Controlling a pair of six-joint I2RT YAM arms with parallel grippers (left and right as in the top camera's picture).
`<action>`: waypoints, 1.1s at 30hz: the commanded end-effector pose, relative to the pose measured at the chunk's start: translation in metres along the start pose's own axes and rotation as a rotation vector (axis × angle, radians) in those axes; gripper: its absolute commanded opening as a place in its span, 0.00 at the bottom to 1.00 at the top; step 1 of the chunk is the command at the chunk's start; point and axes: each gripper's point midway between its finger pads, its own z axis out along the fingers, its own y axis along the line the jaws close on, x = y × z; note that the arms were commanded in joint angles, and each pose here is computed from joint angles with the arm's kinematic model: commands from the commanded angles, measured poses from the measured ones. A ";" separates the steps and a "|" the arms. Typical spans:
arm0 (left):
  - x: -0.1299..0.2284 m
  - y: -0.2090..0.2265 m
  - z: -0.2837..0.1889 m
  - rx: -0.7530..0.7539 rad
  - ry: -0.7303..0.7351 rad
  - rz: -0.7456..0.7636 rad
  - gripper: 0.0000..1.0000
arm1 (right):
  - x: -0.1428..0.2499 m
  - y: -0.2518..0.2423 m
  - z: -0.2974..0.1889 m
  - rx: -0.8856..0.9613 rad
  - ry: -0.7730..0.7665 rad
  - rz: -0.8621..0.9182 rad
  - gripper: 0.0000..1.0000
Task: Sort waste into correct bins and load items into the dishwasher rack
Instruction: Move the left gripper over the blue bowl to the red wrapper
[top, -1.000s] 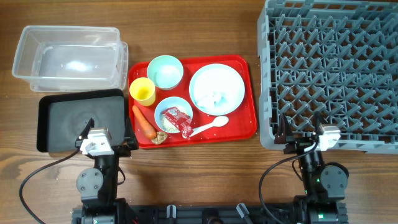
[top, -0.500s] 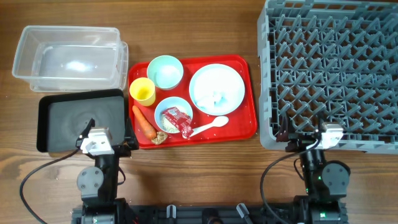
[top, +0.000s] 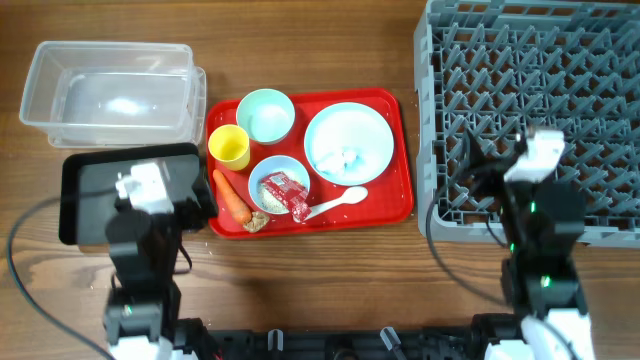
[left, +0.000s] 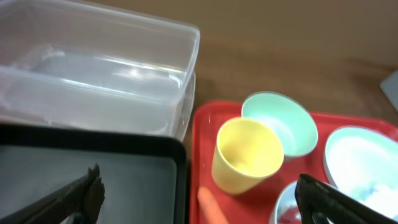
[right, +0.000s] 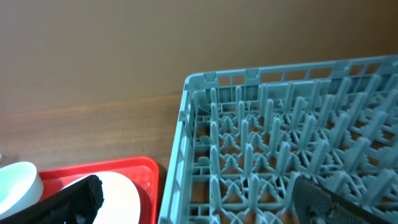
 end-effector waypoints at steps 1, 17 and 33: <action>-0.021 -0.018 0.010 0.066 0.120 -0.034 1.00 | -0.010 0.008 0.021 -0.028 0.110 -0.019 1.00; 0.004 -0.135 0.026 0.330 0.542 0.028 1.00 | -0.009 0.010 0.058 -0.026 0.457 -0.091 1.00; 0.044 -0.167 0.026 0.294 0.713 -0.161 1.00 | -0.011 0.010 0.059 -0.029 0.449 -0.092 1.00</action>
